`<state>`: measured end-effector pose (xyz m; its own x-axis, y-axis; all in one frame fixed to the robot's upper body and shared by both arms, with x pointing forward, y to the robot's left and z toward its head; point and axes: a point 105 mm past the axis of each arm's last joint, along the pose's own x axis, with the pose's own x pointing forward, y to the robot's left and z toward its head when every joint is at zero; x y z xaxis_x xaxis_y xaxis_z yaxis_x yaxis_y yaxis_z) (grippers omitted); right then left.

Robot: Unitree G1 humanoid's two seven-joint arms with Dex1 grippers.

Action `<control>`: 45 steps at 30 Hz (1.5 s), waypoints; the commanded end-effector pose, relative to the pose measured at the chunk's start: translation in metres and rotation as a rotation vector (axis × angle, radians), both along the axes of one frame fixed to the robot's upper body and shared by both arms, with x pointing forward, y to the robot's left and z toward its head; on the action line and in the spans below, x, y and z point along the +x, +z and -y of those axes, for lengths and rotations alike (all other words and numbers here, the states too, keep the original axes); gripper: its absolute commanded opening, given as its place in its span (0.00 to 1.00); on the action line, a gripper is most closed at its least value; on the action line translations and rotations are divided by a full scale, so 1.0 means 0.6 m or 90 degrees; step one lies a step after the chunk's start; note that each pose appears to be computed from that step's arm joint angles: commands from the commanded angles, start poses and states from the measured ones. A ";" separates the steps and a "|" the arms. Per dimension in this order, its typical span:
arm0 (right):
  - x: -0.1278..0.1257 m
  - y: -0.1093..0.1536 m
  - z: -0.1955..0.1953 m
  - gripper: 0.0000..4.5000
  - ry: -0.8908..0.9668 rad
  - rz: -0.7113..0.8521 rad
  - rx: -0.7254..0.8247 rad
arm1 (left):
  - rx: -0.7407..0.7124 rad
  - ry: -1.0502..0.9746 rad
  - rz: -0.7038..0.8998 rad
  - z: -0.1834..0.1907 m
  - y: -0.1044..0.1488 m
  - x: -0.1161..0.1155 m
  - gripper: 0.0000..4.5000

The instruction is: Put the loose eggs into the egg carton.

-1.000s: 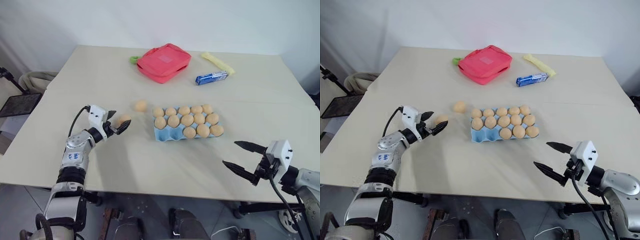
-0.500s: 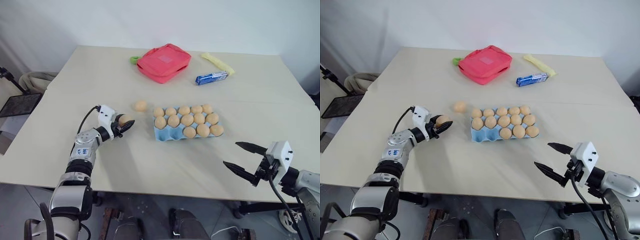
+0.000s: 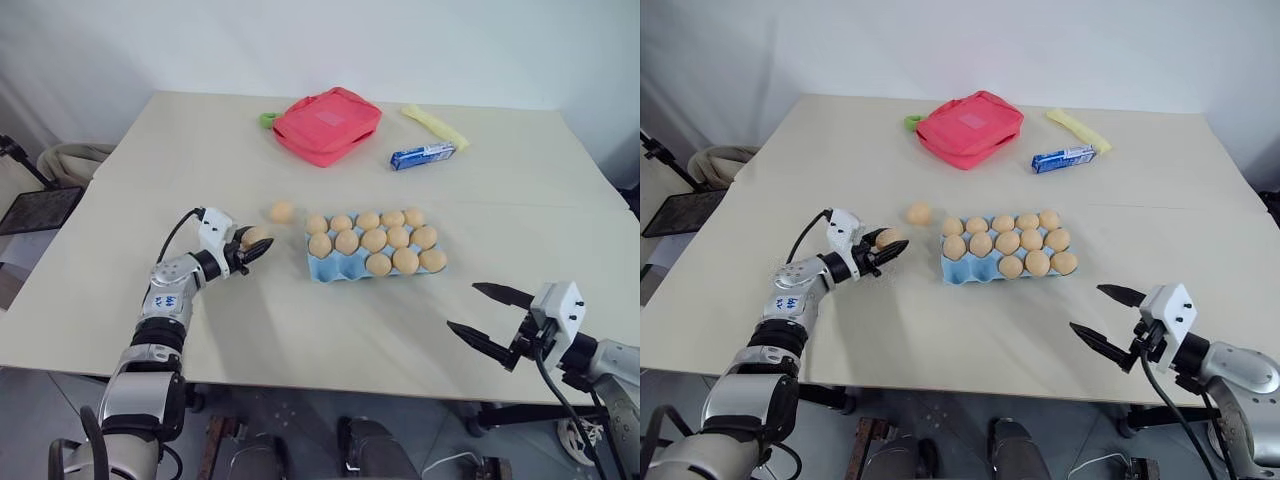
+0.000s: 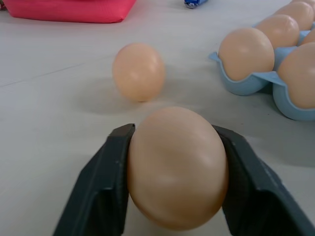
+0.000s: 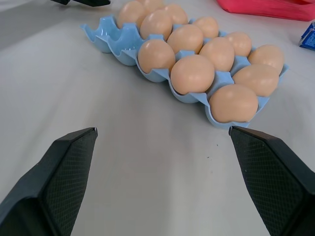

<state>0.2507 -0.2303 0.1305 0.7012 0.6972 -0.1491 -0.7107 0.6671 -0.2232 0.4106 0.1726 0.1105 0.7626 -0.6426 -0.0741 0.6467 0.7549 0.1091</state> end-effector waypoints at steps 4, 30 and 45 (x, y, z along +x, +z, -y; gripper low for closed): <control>0.001 0.009 0.003 1.00 -0.005 0.025 0.001 | -0.021 -0.076 0.069 0.034 0.051 -0.010 0.38; -0.025 -0.003 0.011 1.00 -0.064 0.032 0.010 | 0.018 -0.361 0.028 0.260 0.072 -0.057 0.38; -0.014 -0.002 0.007 1.00 -0.060 0.032 0.011 | 0.012 -0.372 0.073 0.246 0.101 -0.063 0.99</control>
<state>0.2416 -0.2357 0.1226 0.7728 0.6231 -0.1206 -0.6326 0.7408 -0.2258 0.3728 0.0221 0.1457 0.2900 -0.9529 -0.0887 0.9491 0.2744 0.1545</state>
